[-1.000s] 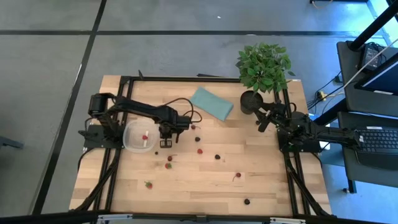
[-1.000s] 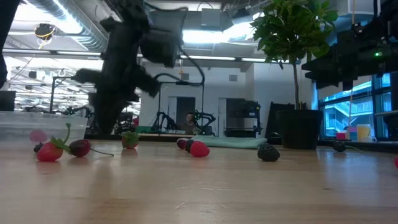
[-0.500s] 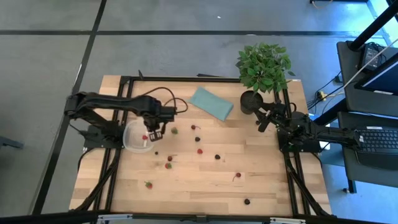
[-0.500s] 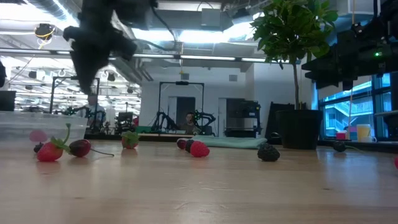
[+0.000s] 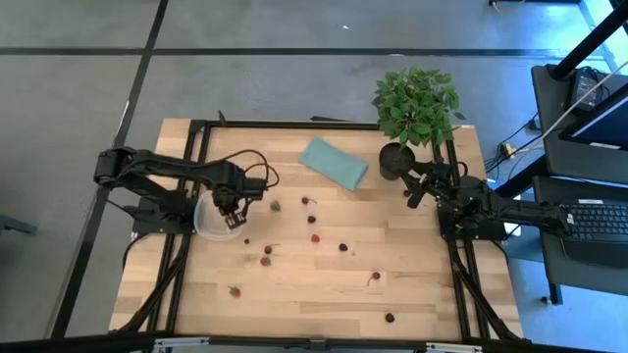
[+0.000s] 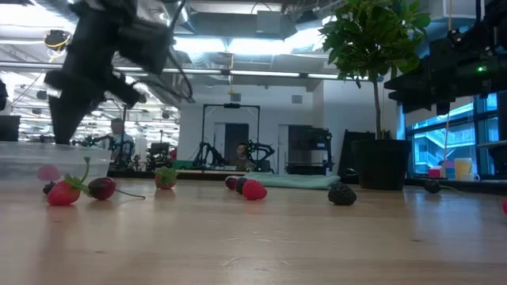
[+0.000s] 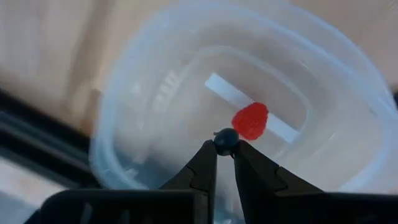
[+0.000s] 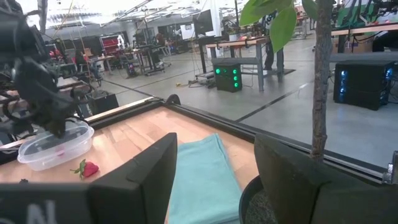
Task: Pick and placing Produce into tupperware
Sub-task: Put the top blueberry into the transparent bin
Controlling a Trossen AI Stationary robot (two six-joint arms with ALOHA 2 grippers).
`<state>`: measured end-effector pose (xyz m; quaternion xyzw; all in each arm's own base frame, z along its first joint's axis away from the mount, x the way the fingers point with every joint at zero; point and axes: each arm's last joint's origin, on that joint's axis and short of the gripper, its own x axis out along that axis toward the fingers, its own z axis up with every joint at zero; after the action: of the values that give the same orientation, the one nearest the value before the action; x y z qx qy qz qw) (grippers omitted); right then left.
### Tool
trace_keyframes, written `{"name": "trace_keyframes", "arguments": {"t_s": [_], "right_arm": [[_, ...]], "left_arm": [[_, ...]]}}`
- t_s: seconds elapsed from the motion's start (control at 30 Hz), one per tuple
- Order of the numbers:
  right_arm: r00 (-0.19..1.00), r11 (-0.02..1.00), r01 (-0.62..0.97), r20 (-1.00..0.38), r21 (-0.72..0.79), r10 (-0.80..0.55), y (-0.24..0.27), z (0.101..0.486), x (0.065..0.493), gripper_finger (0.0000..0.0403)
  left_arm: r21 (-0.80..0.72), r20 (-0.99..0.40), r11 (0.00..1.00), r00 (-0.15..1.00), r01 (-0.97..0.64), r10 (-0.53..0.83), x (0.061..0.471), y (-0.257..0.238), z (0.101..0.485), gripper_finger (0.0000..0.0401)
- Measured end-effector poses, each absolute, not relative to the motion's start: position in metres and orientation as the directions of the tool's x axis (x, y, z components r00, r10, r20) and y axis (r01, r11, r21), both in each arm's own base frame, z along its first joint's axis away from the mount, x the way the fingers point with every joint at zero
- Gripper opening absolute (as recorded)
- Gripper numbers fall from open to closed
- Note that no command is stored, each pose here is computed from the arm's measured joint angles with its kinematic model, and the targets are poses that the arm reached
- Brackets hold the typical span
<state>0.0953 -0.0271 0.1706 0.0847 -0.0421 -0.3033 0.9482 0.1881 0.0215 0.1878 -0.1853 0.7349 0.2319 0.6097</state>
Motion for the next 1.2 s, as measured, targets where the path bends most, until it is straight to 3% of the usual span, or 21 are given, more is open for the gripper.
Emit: {"name": "trace_keyframes", "arguments": {"t_s": [0.23,0.87,1.2], "right_arm": [[0.812,0.801,0.568,0.028,0.187,-0.582,-0.027,0.171,0.095,0.0217],[0.813,0.802,0.568,0.028,0.186,-0.582,-0.027,0.171,0.095,0.0217],[0.812,0.802,0.568,0.028,0.185,-0.582,-0.027,0.171,0.095,0.0217]], "left_arm": [[0.085,-0.989,0.812,-0.146,-0.578,-0.001,0.183,0.021,0.165,0.0042],[0.113,-0.988,0.812,-0.153,-0.573,0.03,0.183,0.022,0.164,0.0044],[0.113,-0.988,0.812,-0.153,-0.573,0.03,0.183,0.022,0.164,0.0095]]}}
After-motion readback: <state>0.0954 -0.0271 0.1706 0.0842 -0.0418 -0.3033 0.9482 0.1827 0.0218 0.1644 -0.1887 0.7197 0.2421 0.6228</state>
